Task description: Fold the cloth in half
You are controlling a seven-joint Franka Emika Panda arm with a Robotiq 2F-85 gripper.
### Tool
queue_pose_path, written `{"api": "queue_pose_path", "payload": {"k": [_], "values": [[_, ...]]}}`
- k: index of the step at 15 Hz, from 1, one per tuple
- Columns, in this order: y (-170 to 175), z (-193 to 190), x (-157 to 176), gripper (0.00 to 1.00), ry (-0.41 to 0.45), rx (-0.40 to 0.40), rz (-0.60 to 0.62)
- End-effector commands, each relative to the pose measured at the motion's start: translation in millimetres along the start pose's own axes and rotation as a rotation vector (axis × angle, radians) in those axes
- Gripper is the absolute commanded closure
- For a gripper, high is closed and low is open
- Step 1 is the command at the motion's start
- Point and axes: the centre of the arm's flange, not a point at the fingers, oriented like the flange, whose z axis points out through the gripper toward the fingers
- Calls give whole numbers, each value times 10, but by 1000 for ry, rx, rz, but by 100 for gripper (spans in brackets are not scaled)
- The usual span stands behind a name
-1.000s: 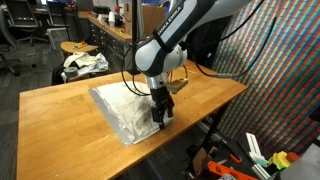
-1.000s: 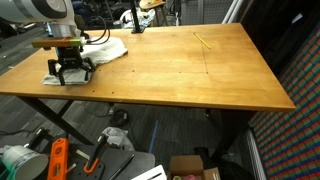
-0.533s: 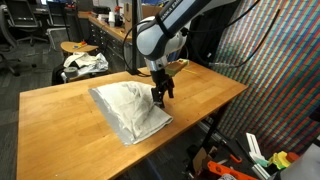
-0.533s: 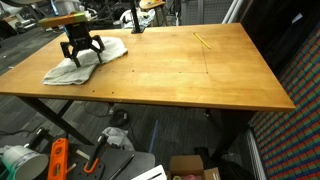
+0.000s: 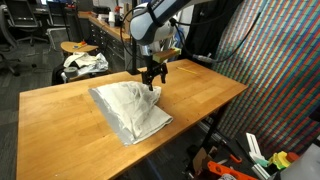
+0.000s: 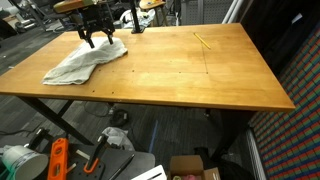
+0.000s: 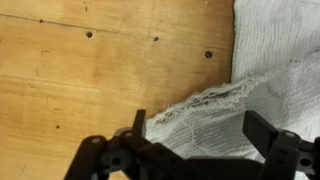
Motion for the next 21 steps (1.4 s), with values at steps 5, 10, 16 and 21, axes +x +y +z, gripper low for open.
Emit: {"api": "queue_pose_path", "payload": {"k": [5, 10, 16, 21], "values": [[581, 113, 776, 0, -60, 186, 13], [996, 364, 869, 0, -65, 256, 11], [1163, 556, 920, 0, -18, 287, -2], [1172, 609, 912, 0, -19, 346, -50]]}}
